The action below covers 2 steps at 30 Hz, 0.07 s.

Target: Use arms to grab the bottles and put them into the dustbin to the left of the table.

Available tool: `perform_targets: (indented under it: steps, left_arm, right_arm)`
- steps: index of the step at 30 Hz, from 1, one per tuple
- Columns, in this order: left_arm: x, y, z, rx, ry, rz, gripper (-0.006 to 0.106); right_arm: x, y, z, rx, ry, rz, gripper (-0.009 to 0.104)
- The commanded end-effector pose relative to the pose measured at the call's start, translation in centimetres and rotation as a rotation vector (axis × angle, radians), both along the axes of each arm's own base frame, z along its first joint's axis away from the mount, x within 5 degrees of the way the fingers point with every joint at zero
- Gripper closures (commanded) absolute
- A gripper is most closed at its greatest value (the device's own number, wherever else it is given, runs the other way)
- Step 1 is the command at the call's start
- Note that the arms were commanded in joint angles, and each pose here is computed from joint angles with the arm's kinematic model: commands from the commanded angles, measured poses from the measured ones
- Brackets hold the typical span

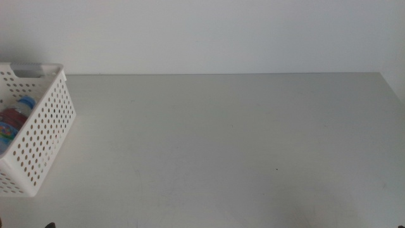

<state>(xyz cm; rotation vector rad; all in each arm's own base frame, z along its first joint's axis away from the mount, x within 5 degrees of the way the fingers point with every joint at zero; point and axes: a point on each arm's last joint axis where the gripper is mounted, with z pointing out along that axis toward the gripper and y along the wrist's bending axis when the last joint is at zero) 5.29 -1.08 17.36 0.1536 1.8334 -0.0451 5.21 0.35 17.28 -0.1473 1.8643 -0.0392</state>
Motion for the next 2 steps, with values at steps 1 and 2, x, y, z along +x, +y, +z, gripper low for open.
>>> perform_targets:
  steps: [1, 2]
  left_arm:
    - [0.0, 0.14, 0.66, -0.032, -0.088, 0.021, 0.007]
    - [0.0, 0.14, 0.66, -0.032, -0.088, 0.021, 0.007]
  right_arm:
    - [0.05, -0.08, 0.81, -0.003, -0.096, -0.01, 0.023]
    - [0.05, -0.08, 0.81, -0.003, -0.096, -0.01, 0.023]
